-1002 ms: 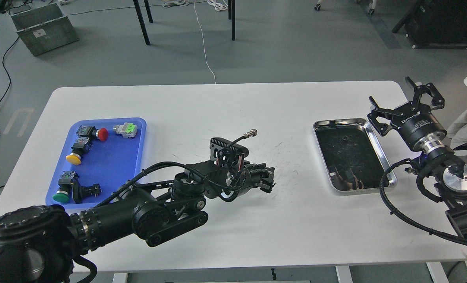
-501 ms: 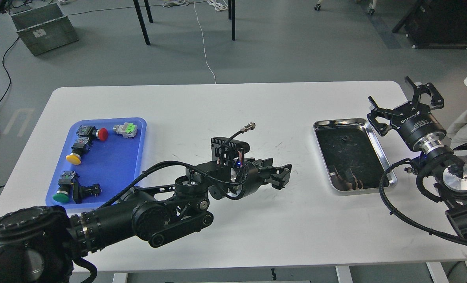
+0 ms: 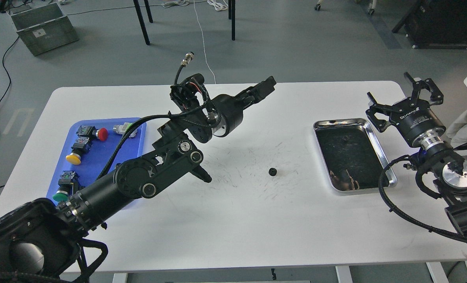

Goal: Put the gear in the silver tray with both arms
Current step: 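Pull the left arm back and reach the right gripper toward the gear, then grasp the second gear on the table with the right gripper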

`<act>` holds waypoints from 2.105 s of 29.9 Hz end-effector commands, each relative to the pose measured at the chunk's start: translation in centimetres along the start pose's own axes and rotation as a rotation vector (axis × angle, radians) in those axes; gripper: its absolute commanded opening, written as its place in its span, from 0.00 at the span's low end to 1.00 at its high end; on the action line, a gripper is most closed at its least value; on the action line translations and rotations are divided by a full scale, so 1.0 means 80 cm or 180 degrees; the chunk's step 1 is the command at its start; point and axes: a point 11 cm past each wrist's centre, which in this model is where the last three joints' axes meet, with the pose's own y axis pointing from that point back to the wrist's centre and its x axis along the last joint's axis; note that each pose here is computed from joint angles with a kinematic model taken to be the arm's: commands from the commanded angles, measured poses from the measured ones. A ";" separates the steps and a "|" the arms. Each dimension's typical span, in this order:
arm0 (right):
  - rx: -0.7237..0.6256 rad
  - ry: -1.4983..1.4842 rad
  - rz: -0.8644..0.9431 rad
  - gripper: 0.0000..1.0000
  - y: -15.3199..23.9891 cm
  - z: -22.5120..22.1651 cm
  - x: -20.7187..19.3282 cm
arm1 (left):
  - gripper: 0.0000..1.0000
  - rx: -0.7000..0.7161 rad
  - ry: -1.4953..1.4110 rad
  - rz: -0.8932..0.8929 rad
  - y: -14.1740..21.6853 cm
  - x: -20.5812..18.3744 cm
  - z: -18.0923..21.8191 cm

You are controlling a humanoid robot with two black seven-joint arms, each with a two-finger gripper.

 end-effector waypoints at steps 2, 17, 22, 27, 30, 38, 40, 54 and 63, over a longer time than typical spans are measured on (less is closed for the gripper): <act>-0.0057 0.0026 -0.0218 0.95 -0.015 0.003 -0.030 | 0.98 0.0159 0.0574 0.0507 0.018 0.080 -0.030; -0.0988 0.1280 -0.1093 0.95 -0.043 0.084 -0.159 | 0.98 0.0374 0.2452 0.1816 0.173 0.246 -0.193; -0.1675 0.2250 -0.1317 0.95 -0.051 0.127 -0.182 | 0.98 0.0244 0.2940 0.1846 0.202 0.246 -0.238; -0.2317 0.3335 -0.1523 0.97 -0.051 0.160 -0.189 | 0.98 0.0136 0.3212 0.1701 0.215 0.243 -0.266; -0.2587 0.4081 -0.1689 0.97 -0.046 0.177 -0.184 | 0.98 0.0056 0.3254 0.1507 0.216 0.237 -0.268; -0.3106 0.5491 -0.2066 0.98 -0.014 0.202 -0.140 | 0.98 0.0019 0.3205 0.1347 0.215 0.232 -0.267; -0.3197 0.5673 -0.2066 0.98 -0.009 0.200 -0.128 | 0.98 0.0019 0.3182 0.1344 0.216 0.233 -0.267; -0.3712 0.6209 -0.2140 0.98 0.000 0.237 -0.096 | 0.98 -0.0003 0.3183 0.1326 0.211 0.232 -0.262; -0.3900 0.6487 -0.2289 0.98 -0.008 0.254 -0.104 | 0.98 -0.0023 0.3173 0.1324 0.211 0.234 -0.260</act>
